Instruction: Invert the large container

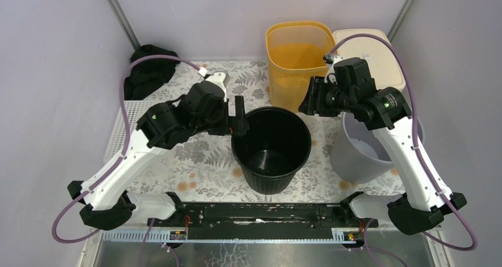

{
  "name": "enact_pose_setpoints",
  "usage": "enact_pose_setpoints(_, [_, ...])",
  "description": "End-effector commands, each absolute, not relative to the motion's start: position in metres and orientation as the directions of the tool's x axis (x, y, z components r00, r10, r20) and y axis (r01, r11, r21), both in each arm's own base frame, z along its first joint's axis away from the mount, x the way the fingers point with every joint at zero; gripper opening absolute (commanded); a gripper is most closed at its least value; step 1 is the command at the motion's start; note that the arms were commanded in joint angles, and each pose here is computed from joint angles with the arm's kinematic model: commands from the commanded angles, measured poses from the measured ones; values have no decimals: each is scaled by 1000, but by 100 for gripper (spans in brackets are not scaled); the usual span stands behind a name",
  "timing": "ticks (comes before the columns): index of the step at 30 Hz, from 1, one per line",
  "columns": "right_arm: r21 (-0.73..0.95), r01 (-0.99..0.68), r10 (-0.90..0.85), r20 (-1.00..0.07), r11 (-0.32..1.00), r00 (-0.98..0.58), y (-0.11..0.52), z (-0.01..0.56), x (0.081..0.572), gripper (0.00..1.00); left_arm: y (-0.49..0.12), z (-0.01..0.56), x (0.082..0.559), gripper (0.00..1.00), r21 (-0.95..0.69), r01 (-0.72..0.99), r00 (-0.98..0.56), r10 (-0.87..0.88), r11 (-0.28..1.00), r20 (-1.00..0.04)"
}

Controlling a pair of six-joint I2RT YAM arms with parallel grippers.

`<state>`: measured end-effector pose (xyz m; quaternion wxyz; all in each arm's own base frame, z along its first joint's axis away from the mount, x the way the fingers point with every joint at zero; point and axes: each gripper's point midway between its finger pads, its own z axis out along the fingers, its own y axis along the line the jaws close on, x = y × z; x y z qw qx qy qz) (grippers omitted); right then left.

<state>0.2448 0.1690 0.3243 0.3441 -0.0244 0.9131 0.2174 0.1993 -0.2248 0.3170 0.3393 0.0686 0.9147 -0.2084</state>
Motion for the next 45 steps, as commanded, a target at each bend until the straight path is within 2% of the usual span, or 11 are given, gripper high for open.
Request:
enact_pose_setpoints(1, [436, -325, 46, -652, 839, -757, 205, 354, 228, 55, -191, 341, 211, 100, -286, 190, -687, -81, 939, -722])
enact_pose_setpoints(10, [423, -467, -100, -649, 777, -754, 268, 364, 196, 59, -106, 349, 232, 100, -228, -55, -606, -214, 972, -766])
enact_pose_setpoints(18, [336, -483, -202, -613, 808, -764, 310, 343, 172, 61, -77, 321, 247, 100, -271, -141, -598, -300, 952, -743])
enact_pose_setpoints(32, [246, -448, -257, -550, 859, -794, 373, 307, 149, 61, -64, 351, 244, 100, -325, -127, -515, -343, 937, -786])
enact_pose_setpoints(45, [83, -344, -259, -502, 935, -826, 379, 262, 151, 53, -61, 355, 236, 100, -311, -90, -495, -314, 946, -810])
